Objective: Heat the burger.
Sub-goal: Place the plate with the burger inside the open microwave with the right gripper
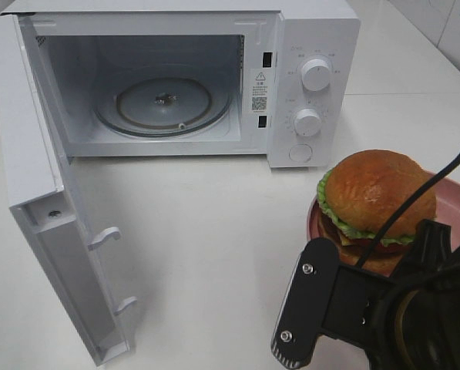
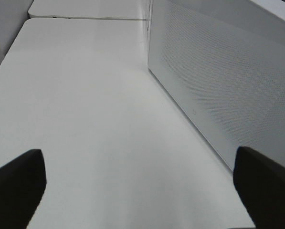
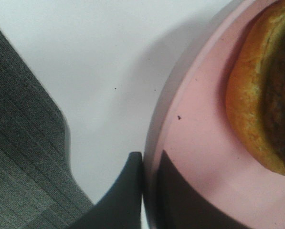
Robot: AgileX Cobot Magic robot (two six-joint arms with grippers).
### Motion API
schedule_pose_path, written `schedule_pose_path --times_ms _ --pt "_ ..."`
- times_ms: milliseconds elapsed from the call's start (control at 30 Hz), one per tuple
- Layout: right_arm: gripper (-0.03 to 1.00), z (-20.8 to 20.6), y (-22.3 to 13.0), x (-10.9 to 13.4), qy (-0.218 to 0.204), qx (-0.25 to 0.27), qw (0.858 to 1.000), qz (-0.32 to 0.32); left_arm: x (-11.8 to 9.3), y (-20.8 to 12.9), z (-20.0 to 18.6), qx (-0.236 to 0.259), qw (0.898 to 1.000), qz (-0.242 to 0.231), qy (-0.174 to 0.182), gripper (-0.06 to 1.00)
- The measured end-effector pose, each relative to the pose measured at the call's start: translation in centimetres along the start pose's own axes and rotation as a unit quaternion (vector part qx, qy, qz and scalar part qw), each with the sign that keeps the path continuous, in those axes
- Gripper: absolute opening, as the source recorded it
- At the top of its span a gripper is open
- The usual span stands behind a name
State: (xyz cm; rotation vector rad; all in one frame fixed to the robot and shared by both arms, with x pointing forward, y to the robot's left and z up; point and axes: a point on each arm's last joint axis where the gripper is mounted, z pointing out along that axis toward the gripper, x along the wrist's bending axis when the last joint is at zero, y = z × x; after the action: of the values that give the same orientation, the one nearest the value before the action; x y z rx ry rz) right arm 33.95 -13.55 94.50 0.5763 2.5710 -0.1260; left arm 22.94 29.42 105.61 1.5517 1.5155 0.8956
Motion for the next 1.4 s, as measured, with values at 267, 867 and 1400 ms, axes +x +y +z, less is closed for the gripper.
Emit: schedule_pose_path --times_ms 267,867,1400 --pt "0.03 0.0 0.5 0.0 -0.001 -0.029 0.997 -0.072 0.0 0.0 0.0 0.0 1.0 0.0 0.0 0.99" --pt "0.03 -0.2 2.0 0.3 -0.004 -0.114 0.981 -0.156 0.0 0.0 0.0 0.0 1.0 0.0 0.0 0.99" --pt "0.03 0.1 3.0 -0.4 -0.01 -0.168 0.943 -0.286 0.0 0.0 0.0 0.0 1.0 0.0 0.0 0.99"
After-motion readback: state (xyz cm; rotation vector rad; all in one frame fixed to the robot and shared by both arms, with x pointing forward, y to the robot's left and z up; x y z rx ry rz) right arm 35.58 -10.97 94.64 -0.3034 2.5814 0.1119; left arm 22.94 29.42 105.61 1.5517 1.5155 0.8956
